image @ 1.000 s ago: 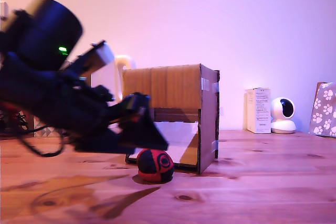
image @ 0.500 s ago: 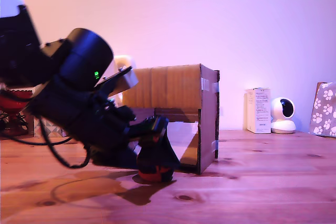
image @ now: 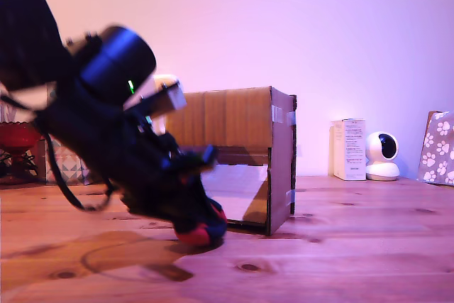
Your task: Drop the footbag into the cardboard dice tower
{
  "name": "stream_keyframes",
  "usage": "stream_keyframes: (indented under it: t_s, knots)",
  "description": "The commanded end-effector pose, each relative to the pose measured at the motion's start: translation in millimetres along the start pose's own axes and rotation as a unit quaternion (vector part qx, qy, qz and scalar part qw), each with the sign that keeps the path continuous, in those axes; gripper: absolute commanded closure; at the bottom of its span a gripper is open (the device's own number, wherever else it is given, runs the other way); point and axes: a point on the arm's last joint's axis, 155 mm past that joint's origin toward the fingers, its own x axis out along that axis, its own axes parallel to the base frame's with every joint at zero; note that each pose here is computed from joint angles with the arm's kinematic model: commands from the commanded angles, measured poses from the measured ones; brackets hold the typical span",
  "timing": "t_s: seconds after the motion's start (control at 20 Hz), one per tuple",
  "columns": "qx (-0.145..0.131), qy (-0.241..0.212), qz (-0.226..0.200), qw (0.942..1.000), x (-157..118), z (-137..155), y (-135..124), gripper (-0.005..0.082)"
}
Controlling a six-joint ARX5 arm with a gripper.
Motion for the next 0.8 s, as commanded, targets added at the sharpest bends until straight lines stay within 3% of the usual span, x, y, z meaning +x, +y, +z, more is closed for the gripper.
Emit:
stream_keyframes:
  t_s: [0.0,0.2,0.4,0.5,0.6,0.75]
  knots:
    - [0.003,-0.012,-0.005,0.9999,-18,10,-7,0.0759]
    - [0.009,-0.037,-0.008,0.9992,-59,35,-20,0.0759]
    - [0.031,-0.126,-0.011,0.9915,-103,83,-34,0.0759]
    - [0.047,-0.182,-0.007,0.9822,-122,110,-38,0.0759]
    - [0.065,-0.238,0.006,0.9691,-135,136,-38,0.0758]
    - [0.088,-0.29,0.01,0.953,-145,164,-41,0.0758]
